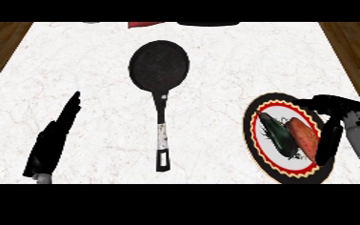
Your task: Pick the sweet potato from the plate and place it in the pan
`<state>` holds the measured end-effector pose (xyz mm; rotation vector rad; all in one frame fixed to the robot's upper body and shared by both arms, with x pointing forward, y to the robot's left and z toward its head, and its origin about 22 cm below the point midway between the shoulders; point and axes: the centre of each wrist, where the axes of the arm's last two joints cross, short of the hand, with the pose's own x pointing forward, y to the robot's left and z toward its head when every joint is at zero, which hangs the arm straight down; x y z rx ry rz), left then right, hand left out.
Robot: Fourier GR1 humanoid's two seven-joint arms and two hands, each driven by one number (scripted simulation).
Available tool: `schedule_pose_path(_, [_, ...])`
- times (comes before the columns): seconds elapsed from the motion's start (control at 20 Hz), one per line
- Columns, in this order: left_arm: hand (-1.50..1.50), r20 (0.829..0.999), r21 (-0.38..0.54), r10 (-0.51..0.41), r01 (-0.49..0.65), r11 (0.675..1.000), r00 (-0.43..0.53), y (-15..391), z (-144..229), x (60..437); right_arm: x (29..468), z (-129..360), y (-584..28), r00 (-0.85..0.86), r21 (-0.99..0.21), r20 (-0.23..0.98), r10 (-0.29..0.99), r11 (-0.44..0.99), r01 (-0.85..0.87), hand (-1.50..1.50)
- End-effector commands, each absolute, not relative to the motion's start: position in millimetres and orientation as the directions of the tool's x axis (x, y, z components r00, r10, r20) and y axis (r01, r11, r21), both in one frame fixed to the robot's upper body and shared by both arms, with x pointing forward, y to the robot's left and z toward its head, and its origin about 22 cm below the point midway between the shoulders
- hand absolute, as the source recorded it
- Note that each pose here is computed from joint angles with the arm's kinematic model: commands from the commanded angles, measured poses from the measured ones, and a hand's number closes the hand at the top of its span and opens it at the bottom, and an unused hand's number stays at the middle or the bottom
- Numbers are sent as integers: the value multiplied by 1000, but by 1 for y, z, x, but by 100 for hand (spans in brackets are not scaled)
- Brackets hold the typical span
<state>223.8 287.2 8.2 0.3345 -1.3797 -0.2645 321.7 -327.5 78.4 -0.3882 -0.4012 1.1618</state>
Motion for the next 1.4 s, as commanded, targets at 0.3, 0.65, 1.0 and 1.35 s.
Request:
schedule_pose_path(0.3, [0,906,398,-392,-7,917,162,278,16,228,310,49,-305,318,-466,54,947,305,-830,-150])
schedule_pose_path(0.65, [0,911,389,-380,-33,921,160,291,4,210,310,16,-324,326,-473,38,945,305,-827,-150])
schedule_pose_path(1.0, [0,914,375,-369,-4,927,171,289,-3,222,308,13,-341,361,-492,151,920,387,-780,150])
schedule_pose_path(1.35, [0,912,384,-378,-10,923,161,286,15,232,304,17,-332,386,-426,207,899,438,-792,150])
